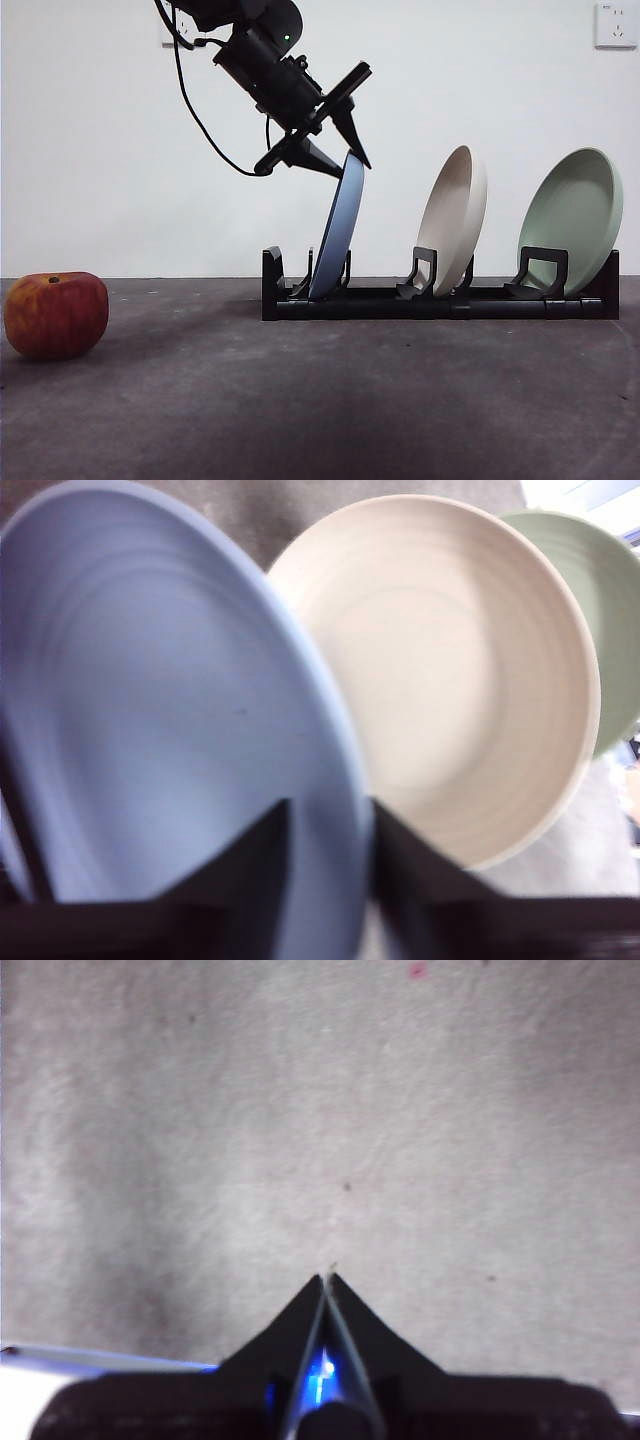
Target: Take the blue plate from the plate rack,put the plate on the table,take the apple from the table,put the apple in the plate
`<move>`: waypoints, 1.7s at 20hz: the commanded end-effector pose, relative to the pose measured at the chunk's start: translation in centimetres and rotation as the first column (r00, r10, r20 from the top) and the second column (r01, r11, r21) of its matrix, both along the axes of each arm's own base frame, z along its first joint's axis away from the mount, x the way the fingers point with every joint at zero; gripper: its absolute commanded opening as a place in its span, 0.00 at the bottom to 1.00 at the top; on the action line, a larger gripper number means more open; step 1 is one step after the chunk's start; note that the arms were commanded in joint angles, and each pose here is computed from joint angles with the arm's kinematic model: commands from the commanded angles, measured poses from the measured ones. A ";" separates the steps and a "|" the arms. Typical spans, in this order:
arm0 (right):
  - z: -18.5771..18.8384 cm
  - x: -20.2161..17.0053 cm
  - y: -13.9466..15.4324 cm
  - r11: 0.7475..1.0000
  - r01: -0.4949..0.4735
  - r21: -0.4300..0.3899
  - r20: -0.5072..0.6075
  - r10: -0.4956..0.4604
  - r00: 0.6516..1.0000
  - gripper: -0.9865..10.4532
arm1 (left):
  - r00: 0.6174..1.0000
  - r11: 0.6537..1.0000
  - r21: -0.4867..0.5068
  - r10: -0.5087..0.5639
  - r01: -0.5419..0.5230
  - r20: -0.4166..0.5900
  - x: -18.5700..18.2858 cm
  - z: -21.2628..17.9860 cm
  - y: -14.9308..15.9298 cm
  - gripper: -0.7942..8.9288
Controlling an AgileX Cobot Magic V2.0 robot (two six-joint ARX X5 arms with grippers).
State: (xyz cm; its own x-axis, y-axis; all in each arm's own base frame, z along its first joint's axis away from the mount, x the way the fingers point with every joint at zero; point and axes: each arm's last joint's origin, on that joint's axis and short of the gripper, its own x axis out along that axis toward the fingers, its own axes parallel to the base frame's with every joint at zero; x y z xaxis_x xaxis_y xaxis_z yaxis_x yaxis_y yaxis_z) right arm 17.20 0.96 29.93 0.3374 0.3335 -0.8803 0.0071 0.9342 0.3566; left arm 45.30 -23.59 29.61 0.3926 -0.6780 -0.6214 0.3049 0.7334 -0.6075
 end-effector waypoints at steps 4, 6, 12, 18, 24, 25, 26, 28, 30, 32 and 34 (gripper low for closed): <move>0.1 0.1 -0.1 1.000 0.009 -0.025 0.009 -0.009 1.000 0.09 | 0.998 1.000 -0.018 0.011 -0.012 -0.057 0.1 -0.7 -0.1 0.16; 0.1 0.1 -0.1 1.000 0.009 -0.024 0.009 -0.009 1.000 0.09 | 0.996 0.999 -0.036 0.010 -0.013 -0.084 0.2 -0.7 0.2 0.16; 0.1 0.1 -0.1 1.000 0.009 -0.024 0.009 -0.009 1.000 0.09 | 0.993 0.997 -0.072 0.020 -0.028 -0.119 0.4 -0.4 1.1 0.07; 0.1 0.1 -0.1 1.000 0.010 -0.024 0.009 -0.010 1.000 0.09 | 0.992 0.995 -0.099 0.015 -0.028 -0.124 0.1 1.2 2.6 0.08; 0.1 0.1 -0.1 1.000 0.010 -0.024 0.005 -0.010 1.000 0.09 | 0.995 0.982 -0.181 -0.057 0.043 -0.077 -1.3 4.8 4.2 0.08; 0.1 0.1 -0.1 1.000 0.011 -0.023 0.004 -0.011 1.000 0.09 | 0.997 0.982 -0.181 -0.062 0.052 -0.051 -1.7 5.7 4.5 0.08; 0.1 0.1 -0.1 1.000 0.012 -0.023 0.004 -0.012 1.000 0.09 | 0.998 0.982 -0.181 -0.066 0.061 -0.023 -2.2 6.6 4.9 0.08; 0.1 0.0 -0.1 1.000 0.012 -0.023 0.002 -0.012 1.000 0.09 | 0.997 0.980 -0.180 -0.076 0.080 0.030 -3.4 8.6 5.5 0.08; 0.1 0.0 -0.1 1.000 0.012 -0.022 0.000 -0.012 1.000 0.09 | 0.991 0.980 -0.166 -0.099 0.113 0.090 -4.9 10.6 6.1 0.08; 0.1 0.0 -0.1 1.000 0.012 -0.022 0.000 -0.012 1.000 0.09 | 0.979 0.979 -0.129 -0.139 0.159 0.151 -6.8 12.5 6.8 0.08; 0.1 0.0 -0.1 1.000 0.012 -0.022 0.000 -0.012 1.000 0.09 | 0.959 0.973 -0.070 -0.204 0.221 0.199 -9.0 14.0 7.4 0.08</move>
State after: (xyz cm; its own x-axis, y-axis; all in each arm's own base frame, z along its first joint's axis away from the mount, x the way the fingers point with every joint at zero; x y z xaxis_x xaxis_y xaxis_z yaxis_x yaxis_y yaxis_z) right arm 17.18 0.89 29.90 0.3383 0.3089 -0.8889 0.0166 0.9425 0.3339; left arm 36.76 -16.25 43.24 0.3433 -0.8021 -0.4887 0.4809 0.5970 -0.6421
